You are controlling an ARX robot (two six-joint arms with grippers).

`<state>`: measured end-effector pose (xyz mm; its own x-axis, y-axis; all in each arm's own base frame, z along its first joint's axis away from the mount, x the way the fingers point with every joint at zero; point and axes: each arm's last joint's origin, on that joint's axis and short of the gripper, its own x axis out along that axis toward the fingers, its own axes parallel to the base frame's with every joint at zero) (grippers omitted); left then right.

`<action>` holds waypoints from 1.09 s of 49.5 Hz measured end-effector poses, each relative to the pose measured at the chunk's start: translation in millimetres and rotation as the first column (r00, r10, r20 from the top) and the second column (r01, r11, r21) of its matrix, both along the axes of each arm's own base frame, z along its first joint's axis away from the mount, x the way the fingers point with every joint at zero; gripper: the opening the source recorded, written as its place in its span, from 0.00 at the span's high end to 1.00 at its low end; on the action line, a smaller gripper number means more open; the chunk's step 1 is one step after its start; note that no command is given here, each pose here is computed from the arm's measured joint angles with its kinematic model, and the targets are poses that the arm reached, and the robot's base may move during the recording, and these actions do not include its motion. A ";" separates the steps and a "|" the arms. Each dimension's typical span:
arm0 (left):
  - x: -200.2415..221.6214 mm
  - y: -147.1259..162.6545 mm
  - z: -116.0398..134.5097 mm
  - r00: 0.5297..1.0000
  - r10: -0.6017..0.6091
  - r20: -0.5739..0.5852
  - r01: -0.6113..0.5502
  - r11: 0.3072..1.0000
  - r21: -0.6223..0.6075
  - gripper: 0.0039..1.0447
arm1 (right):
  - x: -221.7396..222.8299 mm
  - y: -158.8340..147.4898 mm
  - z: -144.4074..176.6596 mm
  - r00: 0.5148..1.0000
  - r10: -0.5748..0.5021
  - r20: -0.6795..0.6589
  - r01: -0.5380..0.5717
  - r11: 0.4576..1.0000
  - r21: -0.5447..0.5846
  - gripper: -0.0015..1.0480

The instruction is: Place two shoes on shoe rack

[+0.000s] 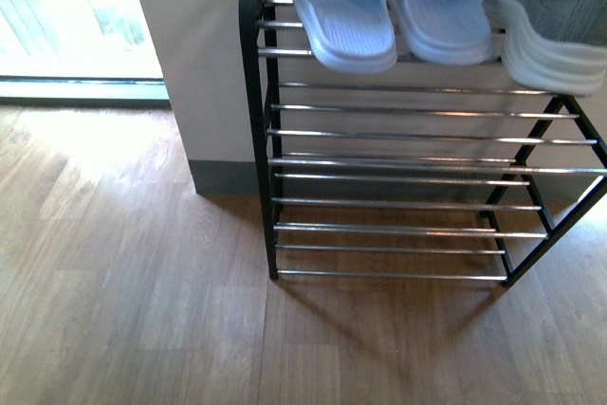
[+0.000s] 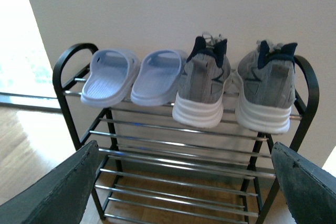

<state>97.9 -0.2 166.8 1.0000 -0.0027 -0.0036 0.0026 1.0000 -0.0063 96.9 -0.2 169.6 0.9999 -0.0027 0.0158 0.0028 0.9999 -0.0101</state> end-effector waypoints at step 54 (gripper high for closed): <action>0.0 0.0 0.0 1.000 0.000 0.000 0.000 1.000 0.000 0.09 | -0.1 0.0 -0.1 1.000 0.000 -0.001 0.000 1.000 0.002 0.09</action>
<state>97.9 -0.2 166.8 1.0000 -0.0023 -0.0032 0.0023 1.0000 -0.0063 96.8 -0.2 169.5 0.9999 -0.0023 0.0151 0.0024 1.0000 -0.0078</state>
